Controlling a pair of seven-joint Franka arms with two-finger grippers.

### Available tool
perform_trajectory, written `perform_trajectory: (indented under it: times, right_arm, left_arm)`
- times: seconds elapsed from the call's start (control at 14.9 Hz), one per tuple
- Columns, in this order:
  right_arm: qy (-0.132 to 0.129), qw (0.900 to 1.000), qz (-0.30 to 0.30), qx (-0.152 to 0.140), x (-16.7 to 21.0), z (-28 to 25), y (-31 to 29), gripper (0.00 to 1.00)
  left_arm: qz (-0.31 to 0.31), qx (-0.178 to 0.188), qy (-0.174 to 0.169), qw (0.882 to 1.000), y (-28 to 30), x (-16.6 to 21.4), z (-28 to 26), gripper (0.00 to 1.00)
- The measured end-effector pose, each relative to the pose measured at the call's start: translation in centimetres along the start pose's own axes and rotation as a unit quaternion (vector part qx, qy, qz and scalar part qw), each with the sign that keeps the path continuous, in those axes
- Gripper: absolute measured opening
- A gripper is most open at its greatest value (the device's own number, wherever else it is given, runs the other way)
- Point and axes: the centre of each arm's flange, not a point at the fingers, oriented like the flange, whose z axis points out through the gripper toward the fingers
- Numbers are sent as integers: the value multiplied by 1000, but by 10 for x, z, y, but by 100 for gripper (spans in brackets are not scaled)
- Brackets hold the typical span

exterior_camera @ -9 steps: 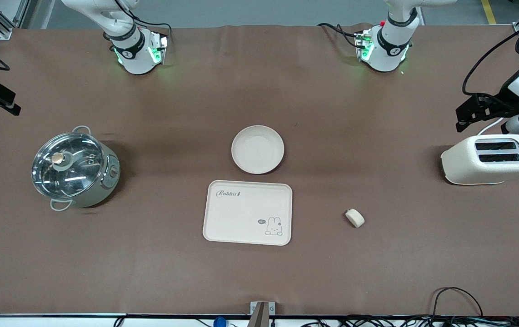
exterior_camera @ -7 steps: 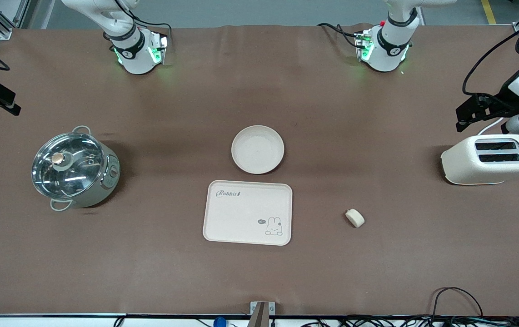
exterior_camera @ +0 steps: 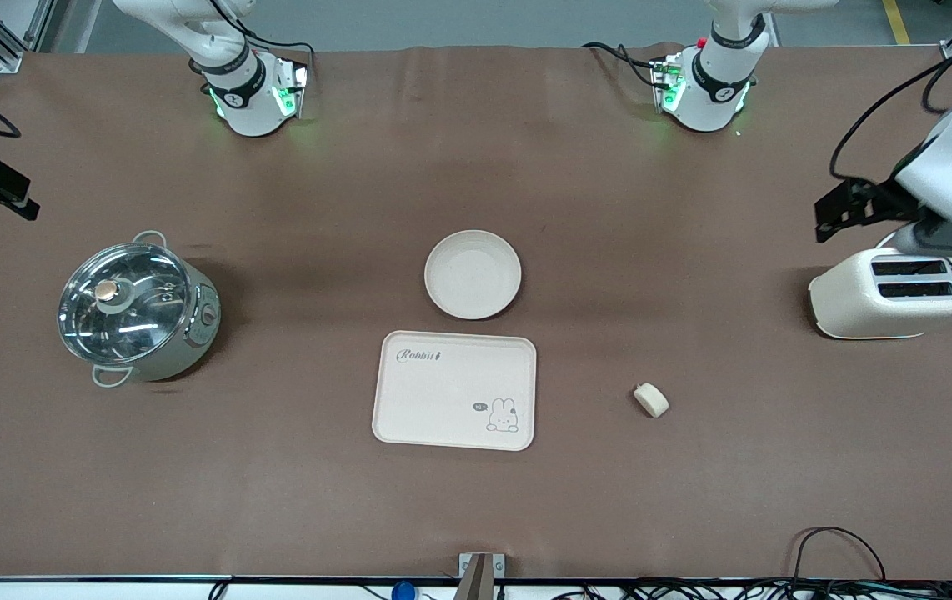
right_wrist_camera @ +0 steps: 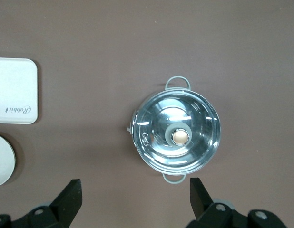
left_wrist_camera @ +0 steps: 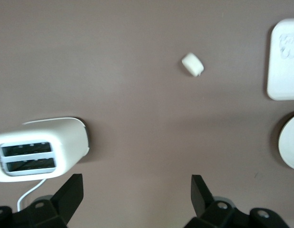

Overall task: Place bun in plate and plate on tray
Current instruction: 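Reach the left gripper to the bun while the right gripper moves toward the plate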

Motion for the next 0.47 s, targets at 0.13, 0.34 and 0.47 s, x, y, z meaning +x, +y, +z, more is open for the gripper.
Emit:
perform_trajectory:
  times: [0.13,0.34,0.47]
  right_arm:
    - [-12,1000,-9,25,13,23,-15,100]
    - [-35,998,-30,42,39,74,-48,100]
    - [-50,996,-53,44,54,113,-82,100]
  left_arm:
    - [13,-20,-12,1000,23,35,59,100]
    - [24,-48,-7,999,51,86,163,100]
    - [29,-62,10,998,67,109,221,100]
